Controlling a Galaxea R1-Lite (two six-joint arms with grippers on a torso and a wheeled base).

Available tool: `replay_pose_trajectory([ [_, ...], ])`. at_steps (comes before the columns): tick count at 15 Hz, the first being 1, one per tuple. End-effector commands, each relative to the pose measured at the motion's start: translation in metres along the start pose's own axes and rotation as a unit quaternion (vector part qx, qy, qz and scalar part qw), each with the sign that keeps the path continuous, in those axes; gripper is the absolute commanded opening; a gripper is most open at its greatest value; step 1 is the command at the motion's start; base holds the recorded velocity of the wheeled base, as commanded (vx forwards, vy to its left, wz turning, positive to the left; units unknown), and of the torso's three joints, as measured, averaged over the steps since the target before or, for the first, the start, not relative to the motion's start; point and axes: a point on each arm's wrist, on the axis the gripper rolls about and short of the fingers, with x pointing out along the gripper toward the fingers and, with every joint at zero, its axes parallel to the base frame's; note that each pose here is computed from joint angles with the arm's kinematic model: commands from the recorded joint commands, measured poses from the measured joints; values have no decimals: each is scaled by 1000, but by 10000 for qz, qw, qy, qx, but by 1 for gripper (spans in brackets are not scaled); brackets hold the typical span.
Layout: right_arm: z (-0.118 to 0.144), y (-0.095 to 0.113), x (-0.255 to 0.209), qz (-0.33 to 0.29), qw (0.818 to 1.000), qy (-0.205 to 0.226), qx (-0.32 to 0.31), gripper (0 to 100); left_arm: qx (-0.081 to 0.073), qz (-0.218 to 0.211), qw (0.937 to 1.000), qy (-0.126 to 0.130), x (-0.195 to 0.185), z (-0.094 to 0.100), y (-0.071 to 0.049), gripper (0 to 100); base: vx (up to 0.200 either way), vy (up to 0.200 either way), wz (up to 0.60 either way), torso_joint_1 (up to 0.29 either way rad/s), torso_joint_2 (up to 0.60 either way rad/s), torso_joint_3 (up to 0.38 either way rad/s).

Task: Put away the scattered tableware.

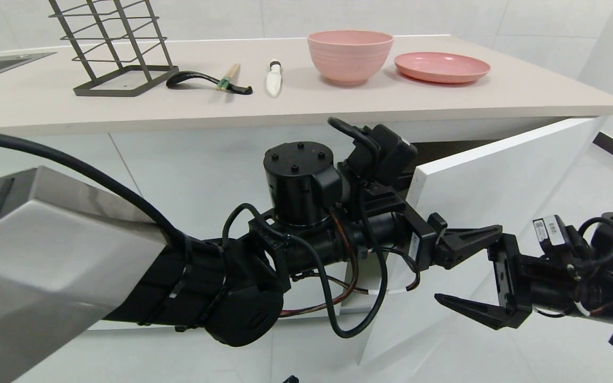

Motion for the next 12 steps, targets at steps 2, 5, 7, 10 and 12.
replay_pose_trajectory([
  [2, 3, -2, -8, -429, 9990, 91, -41, 100, -49, -87, 9999, 29, 3, -2, -4, 100, 0, 0, 0, 0, 0, 0],
  [5, 31, 14, -39, -1195, 9919, 23, -436, 100, -25, -87, 10000, -28, 7, 0, -4, 100, 0, 0, 0, 0, 0, 0],
  [7, 40, 52, -56, -1180, 9917, -25, -517, 100, -38, 82, 10000, -35, 7, 0, -4, 100, 0, 0, 0, 0, 0, 0],
  [10, 74, 84, -74, -1286, 9799, -575, -1410, 100, -61, 51, 10000, -17, 9, 0, -8, 100, 0, 0, 0, 0, 0, 0],
  [12, 94, 107, -88, -1443, 9627, -969, -2073, 100, -82, 37, 10000, -6, 12, -2, -13, 100, 0, 0, 0, 0, 0, 0],
])
